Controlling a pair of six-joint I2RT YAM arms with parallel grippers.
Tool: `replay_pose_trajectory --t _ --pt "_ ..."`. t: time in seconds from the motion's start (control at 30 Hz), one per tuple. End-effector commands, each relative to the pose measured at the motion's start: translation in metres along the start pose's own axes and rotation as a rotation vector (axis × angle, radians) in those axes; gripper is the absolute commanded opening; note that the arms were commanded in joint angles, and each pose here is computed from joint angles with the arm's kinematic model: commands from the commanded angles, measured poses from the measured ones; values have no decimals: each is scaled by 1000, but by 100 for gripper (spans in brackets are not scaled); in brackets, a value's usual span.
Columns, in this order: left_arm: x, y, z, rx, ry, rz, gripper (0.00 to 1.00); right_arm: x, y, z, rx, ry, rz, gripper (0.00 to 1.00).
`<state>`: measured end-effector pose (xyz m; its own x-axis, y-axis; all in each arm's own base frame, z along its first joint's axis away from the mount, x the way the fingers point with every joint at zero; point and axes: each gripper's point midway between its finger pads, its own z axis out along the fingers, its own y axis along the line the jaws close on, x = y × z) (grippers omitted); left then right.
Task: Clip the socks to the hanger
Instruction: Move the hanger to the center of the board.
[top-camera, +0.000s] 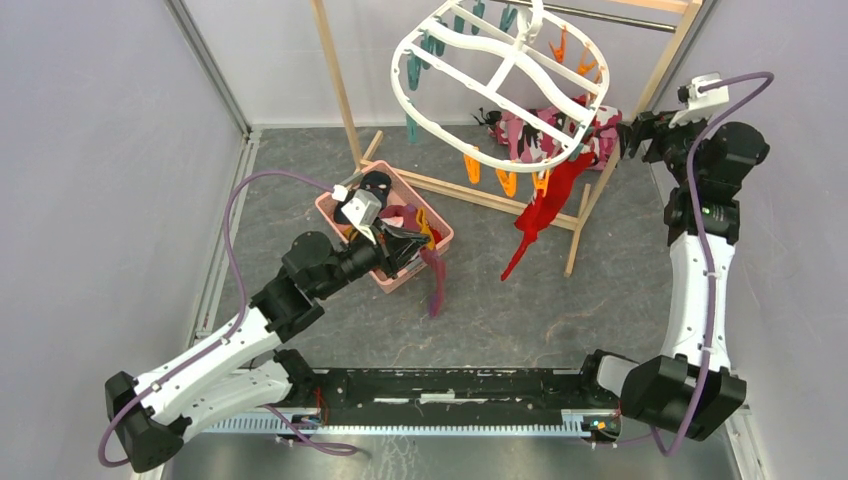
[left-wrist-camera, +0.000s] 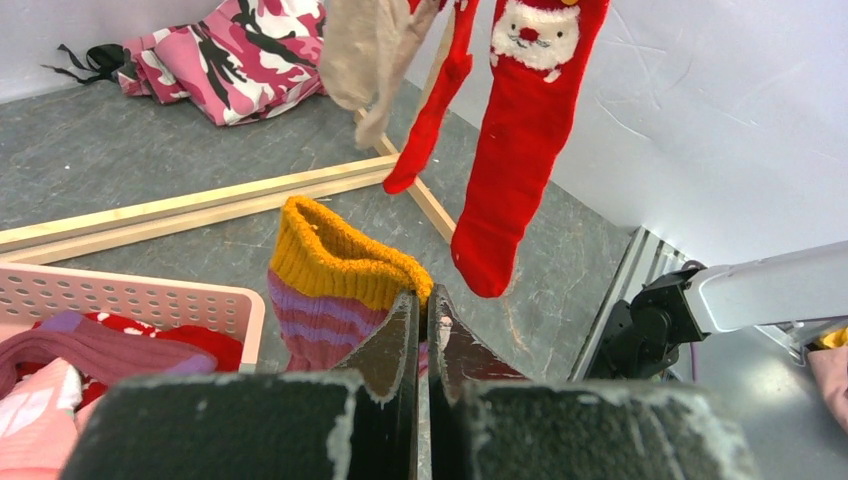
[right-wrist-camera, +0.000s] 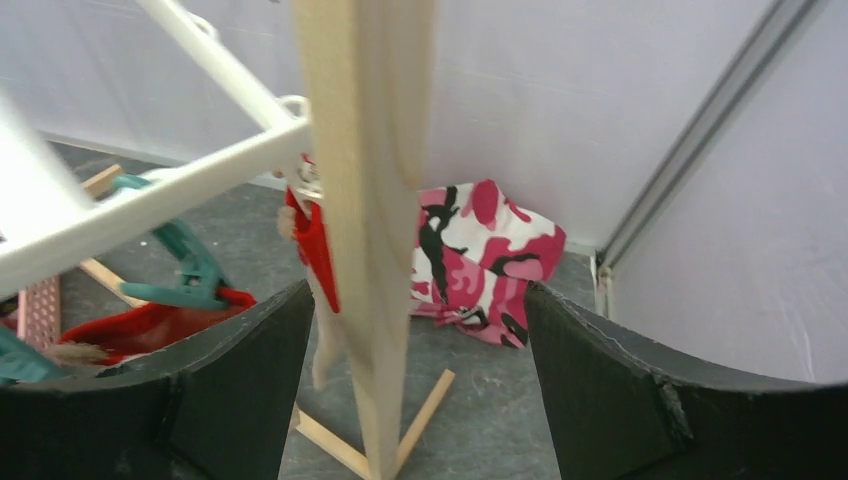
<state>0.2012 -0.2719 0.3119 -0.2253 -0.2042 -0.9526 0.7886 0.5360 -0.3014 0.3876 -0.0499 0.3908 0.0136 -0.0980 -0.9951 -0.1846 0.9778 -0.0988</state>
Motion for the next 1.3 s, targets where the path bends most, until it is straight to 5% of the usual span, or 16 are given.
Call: replay_pose_trajectory --t 0.0,0.1,0.27,0.6,1.17,1.27 --pt "-18 -6 -1 24 -72 24 2 -42 12 7 -16 -127 -26 84" --pt "-18 -6 2 26 -70 21 2 -39 6 18 27 -128 -20 83" --pt "-19 -8 7 34 -52 26 2 -40 -4 34 44 -142 -28 51" --pt "-15 -7 12 34 -36 8 2 -32 -11 62 -69 -141 -269 25" --pt "-29 -28 46 145 -64 -41 2 -43 -59 136 -88 -164 -287 28" --pt "-33 -37 54 178 -73 -49 2 -40 -58 132 -116 -152 -269 42"
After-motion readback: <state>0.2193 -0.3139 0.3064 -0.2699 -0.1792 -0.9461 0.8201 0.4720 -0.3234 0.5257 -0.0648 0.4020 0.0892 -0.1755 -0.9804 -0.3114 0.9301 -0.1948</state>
